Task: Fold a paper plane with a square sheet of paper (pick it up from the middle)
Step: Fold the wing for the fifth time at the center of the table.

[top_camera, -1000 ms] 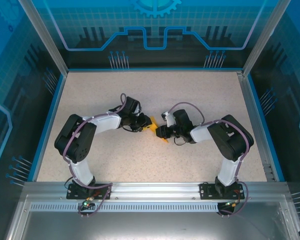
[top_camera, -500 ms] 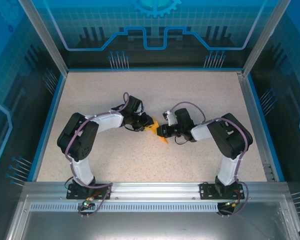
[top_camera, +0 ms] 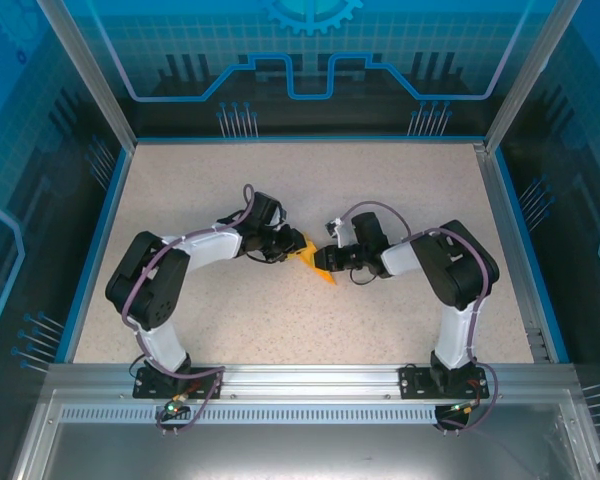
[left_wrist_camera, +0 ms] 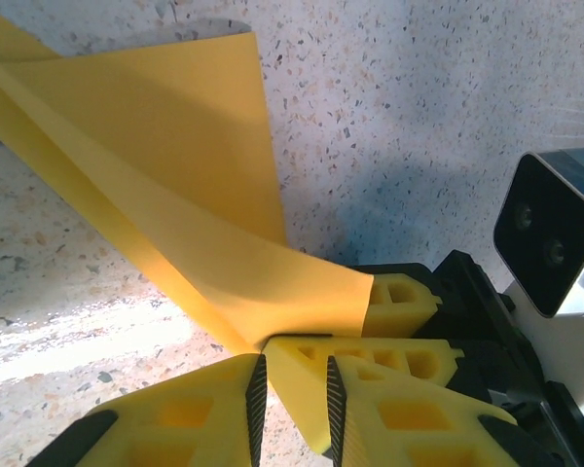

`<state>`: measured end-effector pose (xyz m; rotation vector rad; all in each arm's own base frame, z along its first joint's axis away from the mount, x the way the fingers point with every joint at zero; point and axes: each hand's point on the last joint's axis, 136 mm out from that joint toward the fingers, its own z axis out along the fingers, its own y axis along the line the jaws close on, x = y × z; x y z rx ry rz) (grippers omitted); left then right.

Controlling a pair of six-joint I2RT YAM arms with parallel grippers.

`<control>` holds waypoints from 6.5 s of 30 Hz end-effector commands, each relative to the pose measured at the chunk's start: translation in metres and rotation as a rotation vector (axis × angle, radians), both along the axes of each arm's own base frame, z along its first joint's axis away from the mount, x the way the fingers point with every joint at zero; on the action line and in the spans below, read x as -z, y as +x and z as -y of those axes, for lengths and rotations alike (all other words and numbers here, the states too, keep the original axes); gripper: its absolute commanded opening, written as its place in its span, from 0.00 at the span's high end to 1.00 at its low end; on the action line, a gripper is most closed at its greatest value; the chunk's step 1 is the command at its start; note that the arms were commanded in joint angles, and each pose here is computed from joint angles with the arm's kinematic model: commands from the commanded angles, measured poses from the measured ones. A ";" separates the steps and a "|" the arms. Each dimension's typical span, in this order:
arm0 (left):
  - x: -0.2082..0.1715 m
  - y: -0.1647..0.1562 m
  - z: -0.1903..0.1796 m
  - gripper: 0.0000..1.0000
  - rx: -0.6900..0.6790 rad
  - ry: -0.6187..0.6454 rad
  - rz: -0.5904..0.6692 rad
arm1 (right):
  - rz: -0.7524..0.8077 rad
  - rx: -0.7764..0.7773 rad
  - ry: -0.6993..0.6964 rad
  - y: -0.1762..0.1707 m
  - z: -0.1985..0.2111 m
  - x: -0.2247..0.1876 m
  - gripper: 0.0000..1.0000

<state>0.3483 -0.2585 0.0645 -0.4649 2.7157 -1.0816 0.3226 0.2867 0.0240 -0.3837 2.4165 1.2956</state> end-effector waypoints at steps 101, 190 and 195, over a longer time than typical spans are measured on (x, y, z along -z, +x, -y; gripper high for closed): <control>0.007 0.007 0.009 0.80 0.028 -0.006 0.008 | -0.231 -0.040 -0.081 -0.007 0.002 0.010 0.88; 0.014 -0.010 0.022 0.82 0.091 -0.038 0.009 | -0.198 -0.059 -0.103 -0.011 0.014 0.015 0.91; 0.020 -0.008 0.021 0.83 0.087 -0.020 0.003 | -0.234 -0.056 -0.125 -0.012 0.016 0.020 0.91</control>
